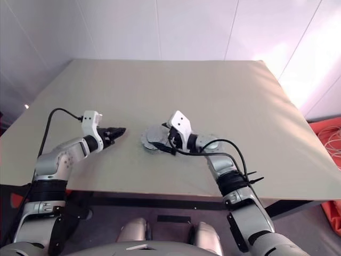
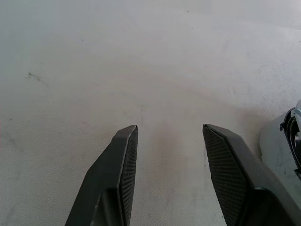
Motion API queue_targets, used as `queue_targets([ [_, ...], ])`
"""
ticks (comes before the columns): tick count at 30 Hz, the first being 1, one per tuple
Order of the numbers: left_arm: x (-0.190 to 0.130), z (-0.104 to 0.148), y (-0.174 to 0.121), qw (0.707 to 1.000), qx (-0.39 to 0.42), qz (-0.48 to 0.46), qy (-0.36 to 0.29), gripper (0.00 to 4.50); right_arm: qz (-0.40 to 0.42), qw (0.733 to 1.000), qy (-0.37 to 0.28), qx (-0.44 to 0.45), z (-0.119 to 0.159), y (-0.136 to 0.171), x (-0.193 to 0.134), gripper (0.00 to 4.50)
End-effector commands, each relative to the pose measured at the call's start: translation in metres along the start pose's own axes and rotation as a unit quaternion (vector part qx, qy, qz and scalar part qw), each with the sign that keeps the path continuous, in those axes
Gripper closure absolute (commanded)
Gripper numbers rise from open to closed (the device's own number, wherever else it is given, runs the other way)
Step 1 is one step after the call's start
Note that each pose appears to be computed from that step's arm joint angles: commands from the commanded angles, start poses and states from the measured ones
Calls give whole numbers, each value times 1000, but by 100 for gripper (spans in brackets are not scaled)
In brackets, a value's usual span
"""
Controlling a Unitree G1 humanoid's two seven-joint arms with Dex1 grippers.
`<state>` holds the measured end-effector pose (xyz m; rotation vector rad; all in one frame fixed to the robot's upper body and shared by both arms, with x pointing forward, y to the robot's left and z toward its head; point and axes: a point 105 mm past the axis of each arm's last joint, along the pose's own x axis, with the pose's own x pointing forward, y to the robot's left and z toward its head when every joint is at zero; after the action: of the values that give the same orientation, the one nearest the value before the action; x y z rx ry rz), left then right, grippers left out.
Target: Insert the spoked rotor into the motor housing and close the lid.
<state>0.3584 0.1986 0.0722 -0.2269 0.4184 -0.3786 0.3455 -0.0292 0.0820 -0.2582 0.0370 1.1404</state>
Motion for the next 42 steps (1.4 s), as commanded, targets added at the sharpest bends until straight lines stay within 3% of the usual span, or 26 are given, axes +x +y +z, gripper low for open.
queue_targets([
  [1, 0, 17, -4, 999, 17, -6, -26, 218, -9, 1000, -9, -26, 10, -6, 6, 7],
  [19, -5, 20, 0, 999, 27, 4, -27, 218, 8, 1000, 22, -21, -7, 5, 21, 7],
  [24, -4, 18, 2, 999, 27, 7, -26, 218, 8, 1000, 24, -11, -9, 3, 19, 130],
  [25, -4, 17, 2, 999, 27, 7, -25, 218, 12, 1000, 21, 0, -8, 4, 19, 137],
  [42, -1, 21, 0, 999, 32, 2, -27, 218, 52, 997, 4, 57, 6, 11, 22, 137],
])
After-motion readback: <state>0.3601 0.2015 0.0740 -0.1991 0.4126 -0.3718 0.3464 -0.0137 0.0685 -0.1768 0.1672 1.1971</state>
